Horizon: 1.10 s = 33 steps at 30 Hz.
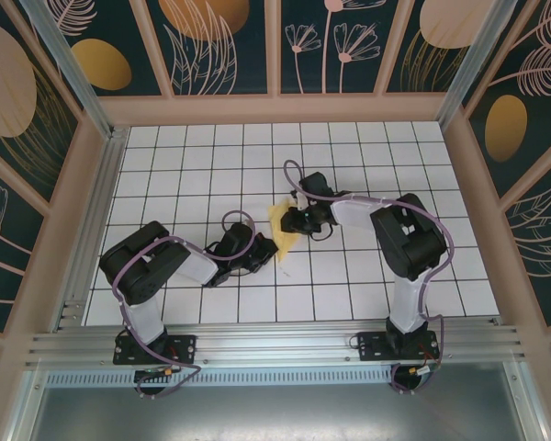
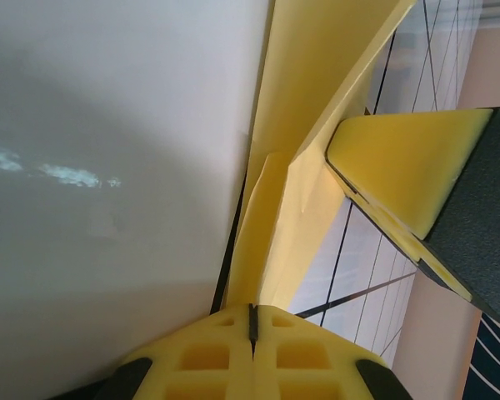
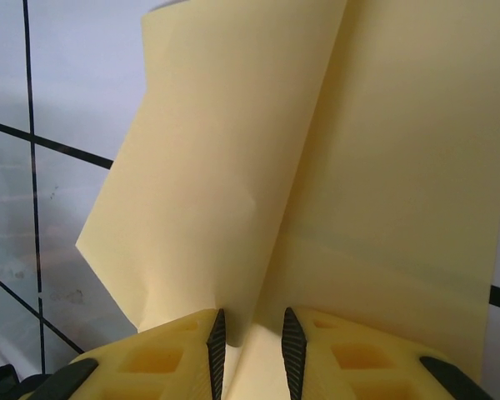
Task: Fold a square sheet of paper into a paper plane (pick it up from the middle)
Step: Fourth fold the wing at the center of the table.
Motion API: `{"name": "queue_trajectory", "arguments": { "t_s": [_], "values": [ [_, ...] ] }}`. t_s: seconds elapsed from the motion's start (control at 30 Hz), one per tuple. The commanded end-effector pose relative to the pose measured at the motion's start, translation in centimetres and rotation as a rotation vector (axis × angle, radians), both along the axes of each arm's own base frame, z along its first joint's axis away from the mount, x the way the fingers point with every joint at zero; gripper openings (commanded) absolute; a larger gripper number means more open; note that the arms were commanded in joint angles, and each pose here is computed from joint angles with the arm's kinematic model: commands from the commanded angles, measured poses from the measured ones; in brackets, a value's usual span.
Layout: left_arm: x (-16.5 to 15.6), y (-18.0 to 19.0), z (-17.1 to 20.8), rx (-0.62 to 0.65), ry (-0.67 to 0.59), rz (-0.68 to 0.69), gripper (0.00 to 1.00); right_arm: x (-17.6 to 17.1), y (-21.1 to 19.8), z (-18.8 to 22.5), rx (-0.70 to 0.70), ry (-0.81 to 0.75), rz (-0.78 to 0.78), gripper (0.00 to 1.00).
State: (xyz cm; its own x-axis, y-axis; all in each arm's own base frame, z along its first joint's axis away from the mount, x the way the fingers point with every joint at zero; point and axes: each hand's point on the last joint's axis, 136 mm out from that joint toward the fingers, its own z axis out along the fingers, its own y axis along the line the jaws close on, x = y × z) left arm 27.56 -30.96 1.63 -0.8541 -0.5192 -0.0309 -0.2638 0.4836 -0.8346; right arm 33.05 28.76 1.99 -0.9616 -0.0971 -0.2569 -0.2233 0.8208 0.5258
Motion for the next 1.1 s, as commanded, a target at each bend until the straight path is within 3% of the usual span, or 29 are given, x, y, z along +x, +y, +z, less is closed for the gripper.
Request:
{"name": "queue_trajectory", "arguments": {
  "t_s": [0.0, 0.3, 0.6, 0.9, 1.07],
  "values": [
    [-1.1, 2.0, -3.0, 0.088, 0.082, 0.039, 0.00, -1.5, -1.7, -3.8, -0.167, 0.051, 0.014, 0.28],
    [-0.7, 2.1, -2.0, 0.064, 0.067, 0.040, 0.00, -2.4, -3.5, -6.4, -0.334, 0.069, -0.002, 0.30],
    [0.9, 2.6, 2.4, -0.018, -0.027, 0.045, 0.20, -3.1, -4.0, -7.9, -0.419, 0.080, 0.007, 0.35],
    [2.8, 4.3, 2.6, 0.056, -0.064, 0.063, 0.26, -3.3, -3.8, -7.9, -0.412, 0.072, 0.025, 0.34],
    [5.2, 3.6, 2.7, 0.147, -0.134, -0.009, 0.27, -3.4, -3.5, -7.9, -0.394, 0.068, 0.039, 0.35]
  ]
}}
